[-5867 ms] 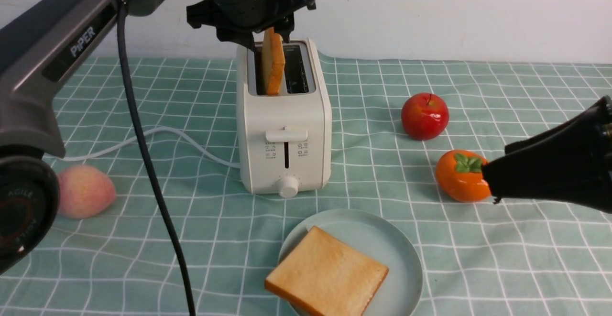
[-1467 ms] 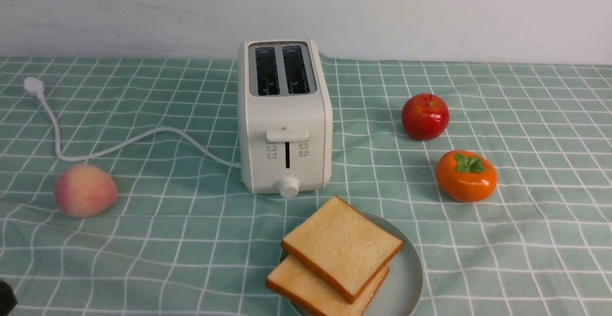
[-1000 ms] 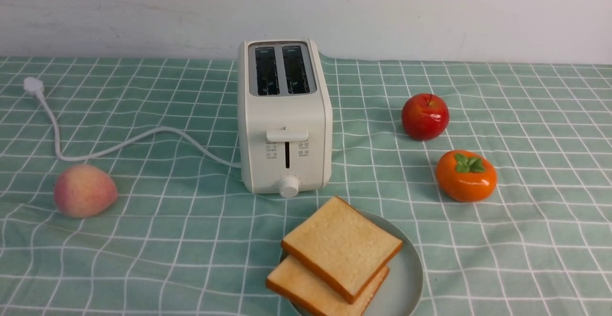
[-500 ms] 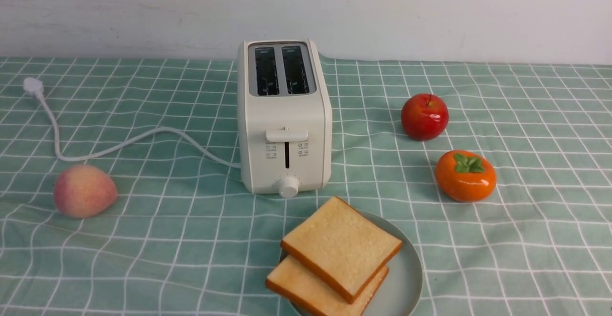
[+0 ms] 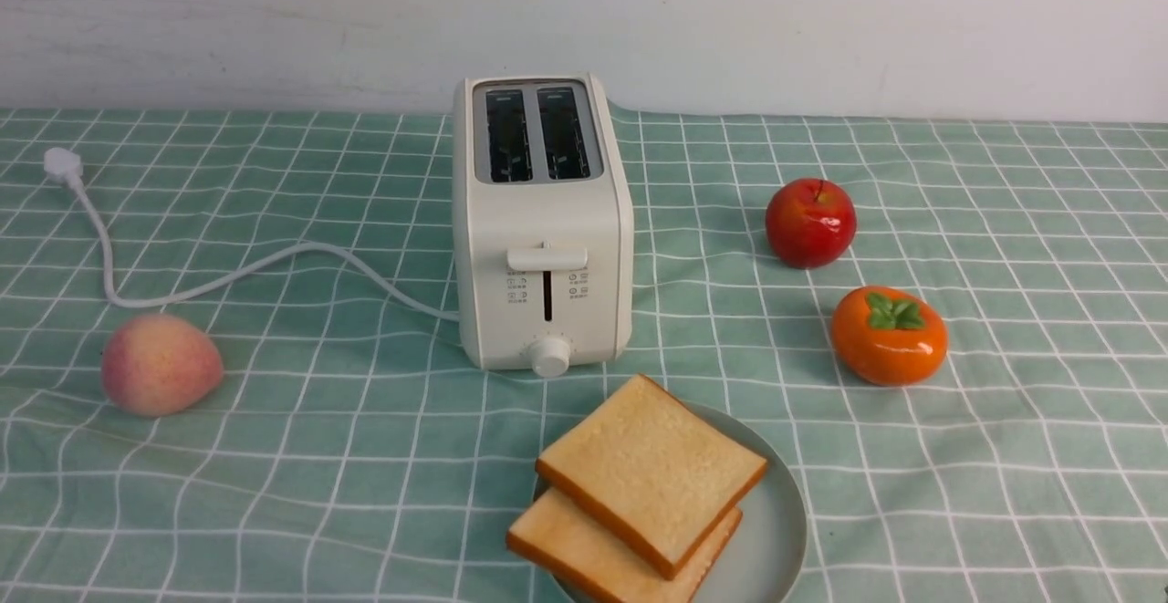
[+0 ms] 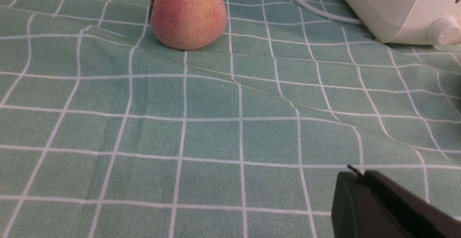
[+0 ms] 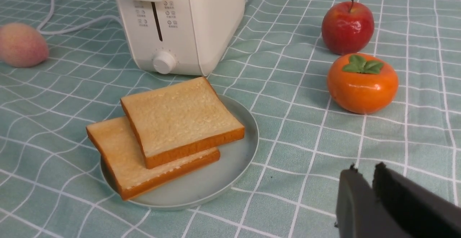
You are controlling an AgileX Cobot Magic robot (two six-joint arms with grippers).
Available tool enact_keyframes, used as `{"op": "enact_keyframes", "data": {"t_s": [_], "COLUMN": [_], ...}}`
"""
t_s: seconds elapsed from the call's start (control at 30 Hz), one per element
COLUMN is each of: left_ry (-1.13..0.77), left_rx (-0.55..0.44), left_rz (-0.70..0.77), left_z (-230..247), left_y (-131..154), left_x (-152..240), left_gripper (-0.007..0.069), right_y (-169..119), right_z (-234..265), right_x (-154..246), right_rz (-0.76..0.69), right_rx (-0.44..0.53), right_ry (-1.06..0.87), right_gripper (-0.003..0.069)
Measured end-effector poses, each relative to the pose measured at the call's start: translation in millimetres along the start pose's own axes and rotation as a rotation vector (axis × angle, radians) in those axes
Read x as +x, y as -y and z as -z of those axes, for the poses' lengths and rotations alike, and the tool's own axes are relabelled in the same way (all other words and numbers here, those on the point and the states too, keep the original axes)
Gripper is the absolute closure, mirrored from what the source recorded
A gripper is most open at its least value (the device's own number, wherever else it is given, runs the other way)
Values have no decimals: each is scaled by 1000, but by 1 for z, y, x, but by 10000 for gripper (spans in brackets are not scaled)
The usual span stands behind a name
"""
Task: Take toasted bread from bread machine on blue coffee table place on plate.
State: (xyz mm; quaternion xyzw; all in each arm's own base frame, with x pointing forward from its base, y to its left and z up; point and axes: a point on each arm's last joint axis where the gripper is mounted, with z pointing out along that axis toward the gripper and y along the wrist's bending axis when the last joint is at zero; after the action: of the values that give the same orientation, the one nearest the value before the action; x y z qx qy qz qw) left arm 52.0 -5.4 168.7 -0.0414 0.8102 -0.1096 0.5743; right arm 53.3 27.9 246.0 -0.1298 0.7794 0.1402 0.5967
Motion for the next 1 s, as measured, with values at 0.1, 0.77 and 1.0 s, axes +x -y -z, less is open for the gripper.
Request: {"op": "enact_keyframes", "data": {"t_s": [0.1,0.77,1.0], "left_ry": [1,18,18], "left_rx": [-5,-80,-80], "left_rz": [2,31,31], "left_z": [0,0,0], "left_y": [0,-4,-4], "left_x": [0,-1,-1], "left_gripper": [622,607,601], "right_y": [0,4,6], "right_z": [0,12,12], "right_x": [0,-1,-1], "right_rz": [0,-18,41], "right_rx": [0,138,158], "right_ry": [0,84,83], "right_gripper": [575,552,552]}}
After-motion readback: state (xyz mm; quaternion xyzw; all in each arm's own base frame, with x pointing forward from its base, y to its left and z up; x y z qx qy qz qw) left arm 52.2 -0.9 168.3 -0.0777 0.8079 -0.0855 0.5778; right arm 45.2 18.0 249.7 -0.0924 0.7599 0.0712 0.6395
